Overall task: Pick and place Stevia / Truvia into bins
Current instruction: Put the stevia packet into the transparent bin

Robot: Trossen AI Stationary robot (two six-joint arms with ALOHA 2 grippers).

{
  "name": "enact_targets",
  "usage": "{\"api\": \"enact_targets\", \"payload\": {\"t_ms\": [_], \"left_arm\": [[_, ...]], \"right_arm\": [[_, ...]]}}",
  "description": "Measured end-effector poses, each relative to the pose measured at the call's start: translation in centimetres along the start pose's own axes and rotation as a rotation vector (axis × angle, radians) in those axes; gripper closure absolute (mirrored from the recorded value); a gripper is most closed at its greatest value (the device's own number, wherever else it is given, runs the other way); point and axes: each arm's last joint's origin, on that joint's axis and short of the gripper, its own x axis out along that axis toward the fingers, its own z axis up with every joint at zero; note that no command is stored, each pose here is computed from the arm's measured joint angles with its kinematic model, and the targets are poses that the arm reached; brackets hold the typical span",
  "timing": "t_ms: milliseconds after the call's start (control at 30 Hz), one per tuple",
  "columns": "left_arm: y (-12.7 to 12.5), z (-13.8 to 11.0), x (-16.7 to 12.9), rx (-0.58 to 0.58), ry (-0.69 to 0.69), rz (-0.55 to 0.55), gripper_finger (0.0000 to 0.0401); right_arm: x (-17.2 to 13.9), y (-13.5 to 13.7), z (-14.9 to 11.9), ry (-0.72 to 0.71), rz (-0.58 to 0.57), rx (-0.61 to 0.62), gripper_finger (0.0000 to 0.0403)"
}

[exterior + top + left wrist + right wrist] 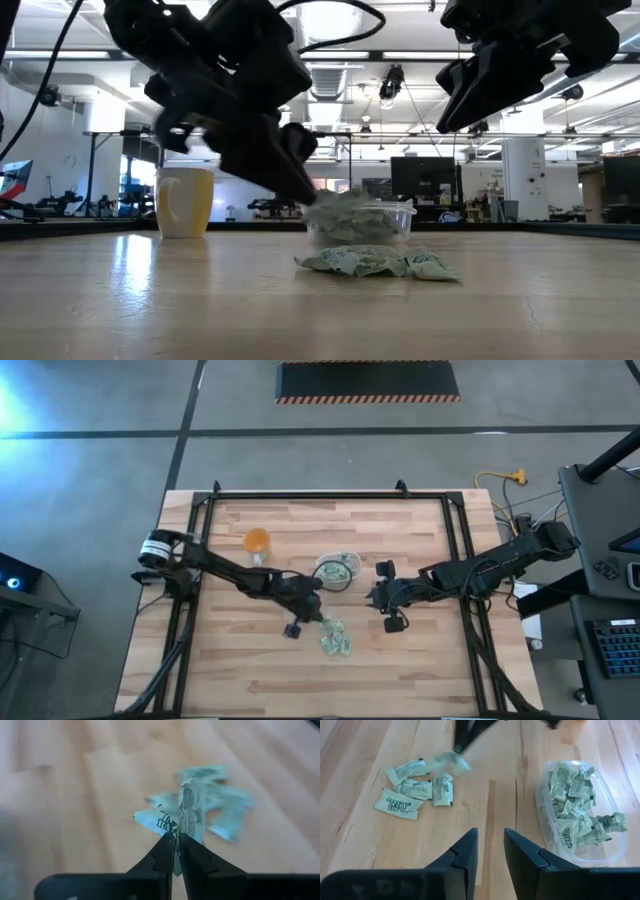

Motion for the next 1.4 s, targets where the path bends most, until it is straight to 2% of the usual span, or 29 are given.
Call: {"api": "enact_targets", "payload": {"t_ms": [133,533,700,800,1100,1200,1400], "left_arm": [[-0.4,-0.9,0.6,-0.006,0.041,-0.073,0.039],[-0.2,-1.2,0.7,0.011,0.064,-0.021,0.0354],[0.3,-0.8,0.6,0.03,0.073,0.118,0.0371],[0.3,-0.5,0.5,0.053,0.068,0.123,0.0395],[0.4,0.7,-0.1,0.085,0.024,0.137,0.04],[0.5,1.7,-1.2,0.119,-0.008,0.2,0.04],[1.8,2.8,-3.1,0.208,-0.024,0.435,0.04]], "right_arm": [[0.0,0.0,-0.1,0.001,0.0,0.0,0.0323],[0.1,0.0,-0.2,0.004,-0.001,0.006,0.0326],[0.1,0.0,-0.3,0.007,-0.001,0.007,0.0331],[0.1,0.0,-0.3,0.007,-0.001,0.006,0.0333],[0.1,0.0,-0.3,0.007,-0.001,0.004,0.0328],[0.1,0.0,-0.3,0.007,-0.002,0.003,0.0333],[0.1,0.0,-0.3,0.001,-0.001,0.001,0.0334]]}}
